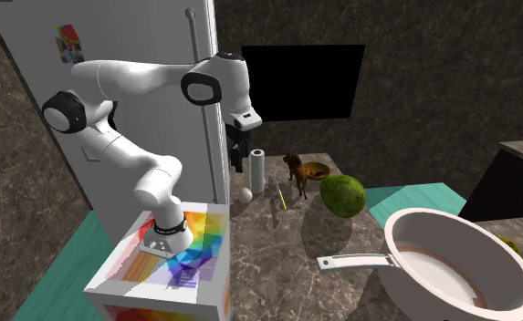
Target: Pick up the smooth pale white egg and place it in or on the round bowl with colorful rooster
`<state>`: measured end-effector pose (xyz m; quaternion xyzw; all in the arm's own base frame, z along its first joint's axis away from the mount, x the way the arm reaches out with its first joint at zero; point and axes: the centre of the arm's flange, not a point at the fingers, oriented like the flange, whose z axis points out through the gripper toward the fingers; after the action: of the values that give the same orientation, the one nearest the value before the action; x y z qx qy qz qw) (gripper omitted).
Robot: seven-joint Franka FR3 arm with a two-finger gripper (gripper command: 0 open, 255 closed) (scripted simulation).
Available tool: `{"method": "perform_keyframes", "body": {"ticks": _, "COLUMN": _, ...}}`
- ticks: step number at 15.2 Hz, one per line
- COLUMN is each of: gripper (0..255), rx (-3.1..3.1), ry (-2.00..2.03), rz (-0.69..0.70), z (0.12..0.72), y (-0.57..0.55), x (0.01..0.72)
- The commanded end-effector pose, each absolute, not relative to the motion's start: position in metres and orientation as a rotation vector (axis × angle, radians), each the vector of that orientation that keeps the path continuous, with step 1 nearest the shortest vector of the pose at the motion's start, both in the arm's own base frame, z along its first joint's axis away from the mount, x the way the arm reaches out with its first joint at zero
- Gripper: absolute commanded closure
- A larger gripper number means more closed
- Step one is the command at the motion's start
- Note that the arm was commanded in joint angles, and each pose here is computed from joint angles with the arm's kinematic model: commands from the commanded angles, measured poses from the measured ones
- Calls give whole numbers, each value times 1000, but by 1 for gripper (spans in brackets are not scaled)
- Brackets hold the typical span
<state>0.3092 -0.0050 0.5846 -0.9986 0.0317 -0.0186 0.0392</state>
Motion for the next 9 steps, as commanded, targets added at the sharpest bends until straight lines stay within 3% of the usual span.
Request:
{"method": "perform_keyframes", "body": {"ticks": 1, "gripper": 0, "rx": -3061, "ry": 97, "rz": -57, "z": 585, "y": -5, "x": 309}}
{"method": "perform_keyframes", "body": {"ticks": 9, "gripper": 0, "rx": -3072, "ry": -420, "rz": -58, "z": 496, "y": 57, "x": 307}}
